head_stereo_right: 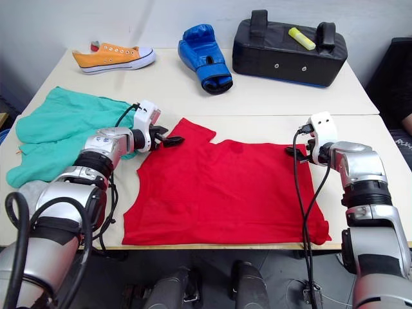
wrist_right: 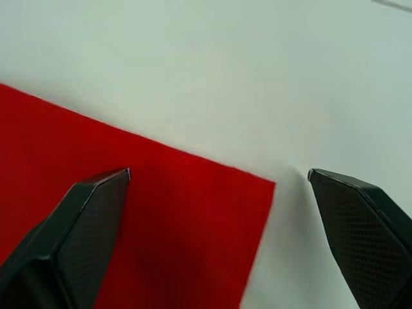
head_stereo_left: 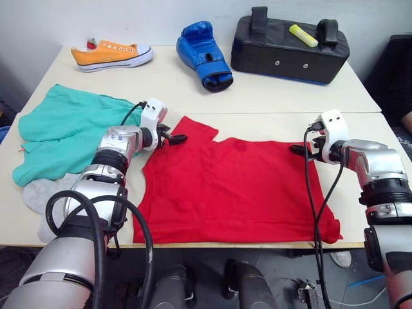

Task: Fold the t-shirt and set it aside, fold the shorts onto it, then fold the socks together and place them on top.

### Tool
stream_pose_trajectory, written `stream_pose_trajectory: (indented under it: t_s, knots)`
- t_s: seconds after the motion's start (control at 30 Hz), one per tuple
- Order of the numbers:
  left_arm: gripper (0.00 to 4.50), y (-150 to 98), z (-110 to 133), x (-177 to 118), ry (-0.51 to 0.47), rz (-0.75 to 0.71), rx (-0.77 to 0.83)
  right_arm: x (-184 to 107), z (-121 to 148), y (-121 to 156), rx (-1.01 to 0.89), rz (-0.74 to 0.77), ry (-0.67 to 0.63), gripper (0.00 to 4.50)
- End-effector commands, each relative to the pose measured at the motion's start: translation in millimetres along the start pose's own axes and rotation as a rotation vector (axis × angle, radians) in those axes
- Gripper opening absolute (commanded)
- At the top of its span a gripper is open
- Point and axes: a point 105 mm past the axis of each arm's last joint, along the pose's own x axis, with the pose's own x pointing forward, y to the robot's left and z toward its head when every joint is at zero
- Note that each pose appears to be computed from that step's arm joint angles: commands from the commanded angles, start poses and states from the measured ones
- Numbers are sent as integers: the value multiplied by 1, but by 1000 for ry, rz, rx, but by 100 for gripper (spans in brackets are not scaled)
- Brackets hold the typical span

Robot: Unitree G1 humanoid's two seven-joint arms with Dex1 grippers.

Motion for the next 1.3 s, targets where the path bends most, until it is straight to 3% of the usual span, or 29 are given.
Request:
stream_pose_trajectory:
  t_s: [0.03,0.1,0.3,0.4,0.5,0.57,0.73,0.93,1.03,1.13,1.3]
  knots:
    - [446,6,9,-4,-26,26,-11,-1,3,0,9,15,5,450]
    - [450,6,6,-4,-24,22,-35,0,3,3,27,30,1,394]
    - [270,5,1,-6,-1,-2,-55,1,-1,10,36,64,4,192]
    - [158,7,-1,-7,9,-4,-55,0,-1,10,36,67,-7,77]
    - [72,6,-2,-9,12,-17,-57,-3,-2,10,34,70,-23,0]
    - [4,6,-2,-9,10,-24,-58,-5,1,11,20,78,-44,0]
    - [4,0,8,-10,-35,-88,-13,-16,14,15,-41,82,-139,0]
    - [4,-17,23,-18,-119,-228,347,-39,33,33,-416,86,-305,0]
    - [4,-22,25,-29,-190,-263,584,-54,15,48,-844,98,-296,0]
    - [4,-25,8,-46,-210,-284,877,-70,-6,64,-1174,137,-331,0]
    - [4,-33,-21,-73,-273,-325,1194,-83,-48,58,-1439,183,-308,0]
